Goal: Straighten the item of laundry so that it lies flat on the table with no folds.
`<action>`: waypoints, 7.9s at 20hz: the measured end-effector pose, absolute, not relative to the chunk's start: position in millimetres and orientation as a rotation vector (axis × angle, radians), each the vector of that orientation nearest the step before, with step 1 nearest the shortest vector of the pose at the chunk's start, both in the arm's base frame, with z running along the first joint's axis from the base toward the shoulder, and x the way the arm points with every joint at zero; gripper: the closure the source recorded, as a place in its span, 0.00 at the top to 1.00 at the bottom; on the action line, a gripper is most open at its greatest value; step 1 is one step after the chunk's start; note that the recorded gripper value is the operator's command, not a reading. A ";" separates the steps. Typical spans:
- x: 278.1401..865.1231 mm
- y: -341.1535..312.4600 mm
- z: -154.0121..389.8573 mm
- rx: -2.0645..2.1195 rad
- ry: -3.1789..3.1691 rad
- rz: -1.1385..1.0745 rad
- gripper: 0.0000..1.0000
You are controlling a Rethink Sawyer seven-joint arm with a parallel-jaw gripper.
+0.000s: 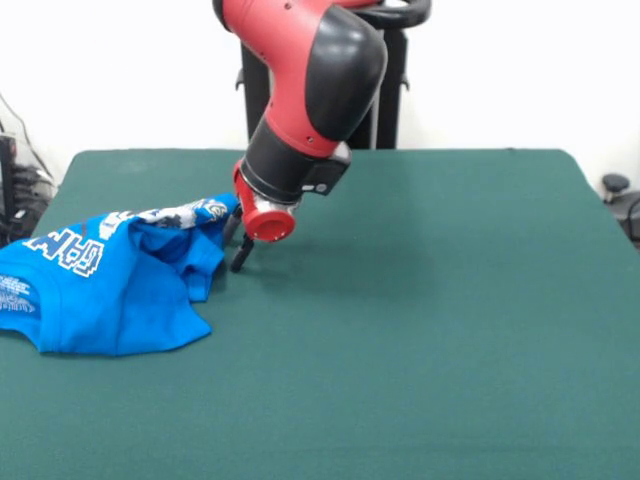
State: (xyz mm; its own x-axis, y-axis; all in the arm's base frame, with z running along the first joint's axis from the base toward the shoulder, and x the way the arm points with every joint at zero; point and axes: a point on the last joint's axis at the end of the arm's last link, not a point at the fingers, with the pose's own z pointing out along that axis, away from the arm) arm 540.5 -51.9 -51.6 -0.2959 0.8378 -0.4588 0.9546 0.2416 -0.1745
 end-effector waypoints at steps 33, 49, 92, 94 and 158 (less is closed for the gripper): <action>520.0 -71.6 -54.4 1.544 2.042 -0.874 0.00; 520.7 -94.1 -48.1 1.542 1.991 -0.886 0.00; 551.3 -85.7 -1.9 2.384 2.164 -0.006 0.00; 556.1 -77.5 1.7 2.370 2.190 0.023 0.00; 374.1 -96.4 72.6 1.930 2.657 -0.381 0.00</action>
